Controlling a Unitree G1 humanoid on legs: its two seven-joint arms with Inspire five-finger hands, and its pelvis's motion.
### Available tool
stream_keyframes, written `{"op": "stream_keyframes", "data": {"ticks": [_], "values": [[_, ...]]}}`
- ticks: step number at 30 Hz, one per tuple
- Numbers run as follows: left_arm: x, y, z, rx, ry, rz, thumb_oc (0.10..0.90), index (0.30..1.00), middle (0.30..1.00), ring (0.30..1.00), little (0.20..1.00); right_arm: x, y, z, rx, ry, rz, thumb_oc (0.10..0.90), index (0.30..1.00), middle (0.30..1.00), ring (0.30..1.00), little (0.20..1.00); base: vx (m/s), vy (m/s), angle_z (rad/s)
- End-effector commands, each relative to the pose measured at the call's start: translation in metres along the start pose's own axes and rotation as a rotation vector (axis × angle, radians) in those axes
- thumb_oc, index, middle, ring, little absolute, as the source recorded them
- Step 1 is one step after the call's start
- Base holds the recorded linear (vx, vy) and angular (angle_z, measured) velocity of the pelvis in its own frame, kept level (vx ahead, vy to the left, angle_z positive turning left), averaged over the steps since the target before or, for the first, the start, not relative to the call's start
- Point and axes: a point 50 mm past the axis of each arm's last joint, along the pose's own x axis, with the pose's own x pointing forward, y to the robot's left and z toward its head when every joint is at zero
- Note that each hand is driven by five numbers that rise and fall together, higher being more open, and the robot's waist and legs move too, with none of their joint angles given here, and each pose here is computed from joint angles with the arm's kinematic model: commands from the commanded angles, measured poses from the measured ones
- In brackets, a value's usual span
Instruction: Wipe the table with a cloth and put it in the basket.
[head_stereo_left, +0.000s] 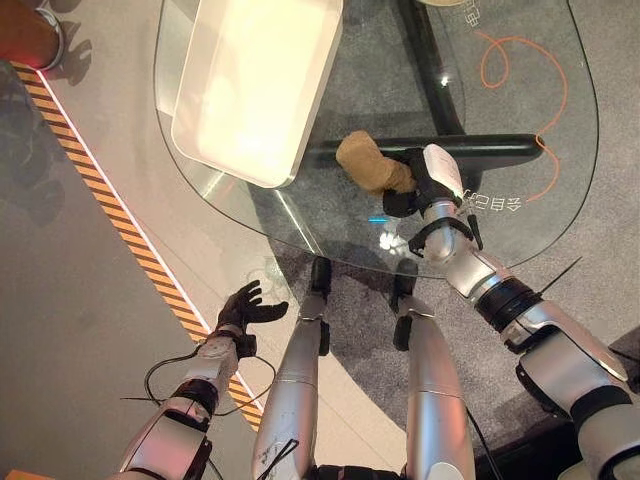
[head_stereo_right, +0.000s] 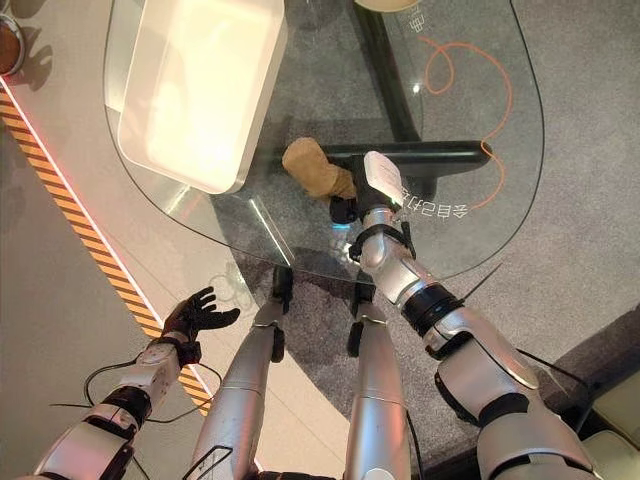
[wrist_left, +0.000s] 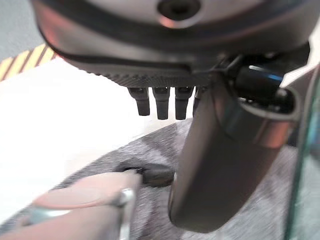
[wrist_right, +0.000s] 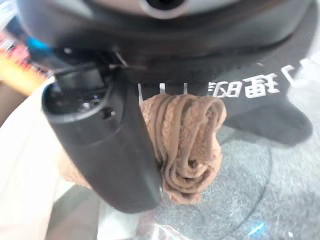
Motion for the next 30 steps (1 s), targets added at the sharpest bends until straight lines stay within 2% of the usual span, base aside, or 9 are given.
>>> {"op": "stream_keyframes", "data": {"ticks": [1,12,19,24,30], "values": [[-0.005,0.030,0.002,-0.117,-0.060,0.170,0.800,0.900,0.900,0.900,0.900,0.002,-0.019,0.019,0.163,-0.089,-0.145,0.100,0.300,0.300,0.300,0.200,0.00,0.000,0.00],[-0.007,0.050,0.031,-0.313,-0.200,0.318,0.800,0.900,0.900,0.900,0.900,-0.001,-0.047,0.032,0.257,-0.170,-0.274,0.100,0.300,0.300,0.300,0.200,0.00,0.000,0.00],[-0.018,0.072,0.060,-0.394,-0.392,0.556,0.800,0.900,0.900,0.900,0.900,-0.010,-0.053,0.048,0.351,-0.246,-0.307,0.100,0.300,0.300,0.300,0.200,0.00,-0.009,0.00],[-0.028,0.071,0.091,-0.432,-0.558,0.659,0.800,0.900,0.900,0.900,0.900,-0.017,-0.053,0.058,0.414,-0.294,-0.314,0.100,0.300,0.300,0.300,0.200,-0.02,-0.043,0.00],[-0.043,0.064,0.126,-0.475,-0.762,0.691,0.800,0.900,0.900,0.900,0.900,-0.027,-0.052,0.066,0.476,-0.348,-0.320,0.100,0.300,0.300,0.300,0.200,-0.01,-0.029,-0.01]]}}
